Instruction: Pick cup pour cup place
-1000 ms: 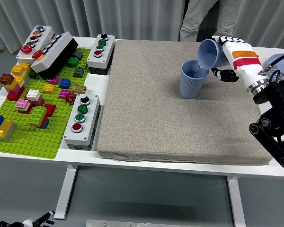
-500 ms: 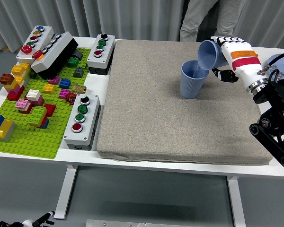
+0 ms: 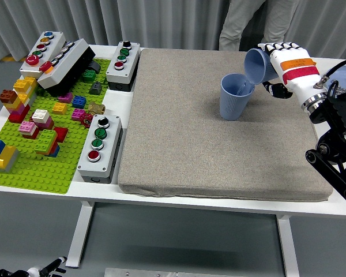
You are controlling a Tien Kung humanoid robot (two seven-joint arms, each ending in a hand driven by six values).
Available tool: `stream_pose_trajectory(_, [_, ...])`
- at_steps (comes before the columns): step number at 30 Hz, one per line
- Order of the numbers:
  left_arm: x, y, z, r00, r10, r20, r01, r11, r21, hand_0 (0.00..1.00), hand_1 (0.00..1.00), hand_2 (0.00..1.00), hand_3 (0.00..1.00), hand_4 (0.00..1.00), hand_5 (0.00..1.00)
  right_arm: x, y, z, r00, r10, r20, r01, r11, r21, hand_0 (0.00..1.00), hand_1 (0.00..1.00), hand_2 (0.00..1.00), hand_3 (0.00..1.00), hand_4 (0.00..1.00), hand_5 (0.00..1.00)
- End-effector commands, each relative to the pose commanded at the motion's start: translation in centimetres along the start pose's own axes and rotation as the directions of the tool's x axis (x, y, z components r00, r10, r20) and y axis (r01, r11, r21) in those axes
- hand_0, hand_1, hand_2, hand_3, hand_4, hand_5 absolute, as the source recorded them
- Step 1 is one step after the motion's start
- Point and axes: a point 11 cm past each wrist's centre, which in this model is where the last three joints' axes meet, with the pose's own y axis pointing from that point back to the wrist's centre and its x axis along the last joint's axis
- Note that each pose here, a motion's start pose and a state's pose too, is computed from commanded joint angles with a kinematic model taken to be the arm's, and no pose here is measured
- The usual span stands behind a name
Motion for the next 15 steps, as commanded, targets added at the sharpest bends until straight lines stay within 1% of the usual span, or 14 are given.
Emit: stream_pose_trajectory(15, [0.05, 0.01, 0.03, 1.000, 0.000, 0.000, 0.000, 1.000, 0.001, 0.833, 0.843, 0.872, 0.799, 0.642, 0.998, -0.02, 0.15, -0.53, 0.999, -0.004, -0.037, 0.004, 1.000, 0.009, 0.807, 0.662, 0.536, 0.566, 0.601, 0.002])
